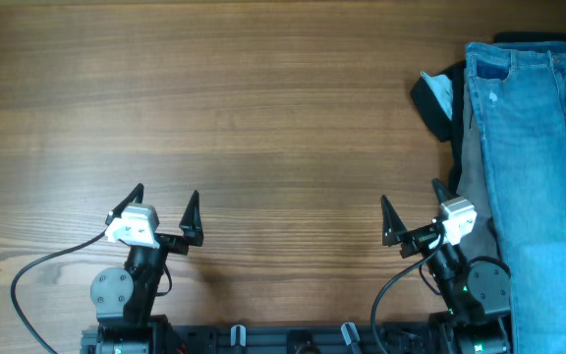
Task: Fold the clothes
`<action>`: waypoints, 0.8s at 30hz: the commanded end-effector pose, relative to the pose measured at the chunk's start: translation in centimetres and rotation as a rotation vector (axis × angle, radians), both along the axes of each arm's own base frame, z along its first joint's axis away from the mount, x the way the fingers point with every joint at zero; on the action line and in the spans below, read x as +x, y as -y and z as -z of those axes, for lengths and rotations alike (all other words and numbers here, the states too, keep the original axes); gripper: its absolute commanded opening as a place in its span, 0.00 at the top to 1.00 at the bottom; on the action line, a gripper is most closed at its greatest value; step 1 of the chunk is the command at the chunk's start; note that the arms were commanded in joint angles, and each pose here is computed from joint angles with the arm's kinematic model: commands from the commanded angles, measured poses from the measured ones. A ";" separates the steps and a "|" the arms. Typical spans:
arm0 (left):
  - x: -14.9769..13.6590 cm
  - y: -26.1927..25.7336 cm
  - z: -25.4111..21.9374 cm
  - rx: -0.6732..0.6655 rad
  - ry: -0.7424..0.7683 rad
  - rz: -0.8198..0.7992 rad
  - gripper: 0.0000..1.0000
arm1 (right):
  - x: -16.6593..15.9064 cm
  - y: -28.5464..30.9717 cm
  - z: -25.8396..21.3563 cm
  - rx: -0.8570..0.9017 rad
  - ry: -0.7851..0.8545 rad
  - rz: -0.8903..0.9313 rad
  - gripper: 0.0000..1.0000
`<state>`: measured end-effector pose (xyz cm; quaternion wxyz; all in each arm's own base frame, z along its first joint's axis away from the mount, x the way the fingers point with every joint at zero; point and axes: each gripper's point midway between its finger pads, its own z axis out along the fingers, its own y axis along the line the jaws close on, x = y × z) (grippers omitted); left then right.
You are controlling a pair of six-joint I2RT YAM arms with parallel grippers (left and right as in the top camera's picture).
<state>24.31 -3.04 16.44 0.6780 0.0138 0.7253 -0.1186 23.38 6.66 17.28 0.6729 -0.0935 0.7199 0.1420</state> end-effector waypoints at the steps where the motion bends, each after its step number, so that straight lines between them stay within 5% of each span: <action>1: 0.1 0.0 0.5 -0.016 -0.013 -0.003 0.00 | 0.1 0.2 -0.1 0.012 0.000 0.015 0.00; 24: 0.1 -0.4 0.6 0.013 -0.013 -0.024 0.00 | 0.1 0.2 -0.1 0.012 0.000 0.015 0.00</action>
